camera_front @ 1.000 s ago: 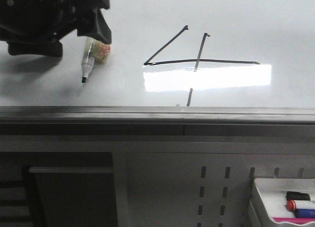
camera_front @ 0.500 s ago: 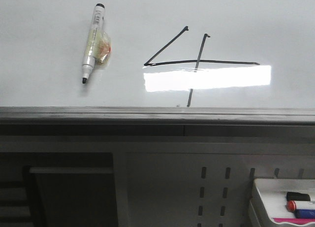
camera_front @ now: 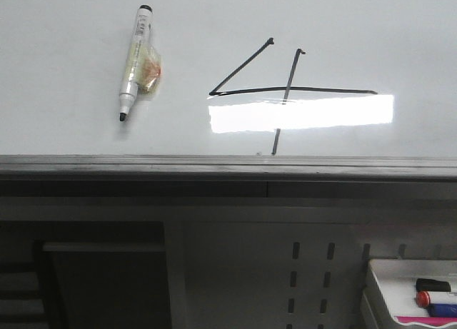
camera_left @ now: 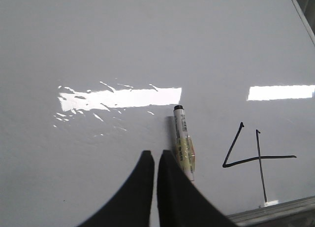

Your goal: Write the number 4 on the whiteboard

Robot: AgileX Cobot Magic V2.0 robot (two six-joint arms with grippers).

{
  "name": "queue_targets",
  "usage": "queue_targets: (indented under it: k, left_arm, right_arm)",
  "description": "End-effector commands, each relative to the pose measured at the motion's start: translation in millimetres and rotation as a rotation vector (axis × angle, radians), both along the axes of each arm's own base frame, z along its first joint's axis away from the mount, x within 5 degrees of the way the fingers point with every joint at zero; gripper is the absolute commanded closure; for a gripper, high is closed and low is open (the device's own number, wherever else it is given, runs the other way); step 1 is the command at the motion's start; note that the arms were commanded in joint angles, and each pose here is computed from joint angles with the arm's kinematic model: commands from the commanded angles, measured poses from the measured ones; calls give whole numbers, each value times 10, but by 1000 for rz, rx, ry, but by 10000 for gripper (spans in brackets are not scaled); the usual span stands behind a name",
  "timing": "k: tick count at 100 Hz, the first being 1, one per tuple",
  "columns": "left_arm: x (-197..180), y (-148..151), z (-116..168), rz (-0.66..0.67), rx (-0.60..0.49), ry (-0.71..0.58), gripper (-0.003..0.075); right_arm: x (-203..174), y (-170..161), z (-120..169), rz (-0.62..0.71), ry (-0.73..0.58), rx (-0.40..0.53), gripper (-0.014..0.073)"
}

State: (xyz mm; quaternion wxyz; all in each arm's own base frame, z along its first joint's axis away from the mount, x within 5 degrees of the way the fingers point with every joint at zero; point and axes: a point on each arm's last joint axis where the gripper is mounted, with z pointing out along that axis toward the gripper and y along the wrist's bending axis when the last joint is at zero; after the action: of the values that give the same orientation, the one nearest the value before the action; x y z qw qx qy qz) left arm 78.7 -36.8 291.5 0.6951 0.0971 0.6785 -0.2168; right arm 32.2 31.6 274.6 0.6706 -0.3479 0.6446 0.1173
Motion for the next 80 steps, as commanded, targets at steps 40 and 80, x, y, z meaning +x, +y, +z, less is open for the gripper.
queue_targets:
  k: [40, 80]
  left_arm:
    - [-7, -5, 81, -7, 9, -30, 741]
    - [9, -7, -75, 13, 190, -88, 741]
  right_arm:
    - [4, -16, 136, -20, -59, 63, 638]
    - [4, -16, 136, -20, -59, 63, 638]
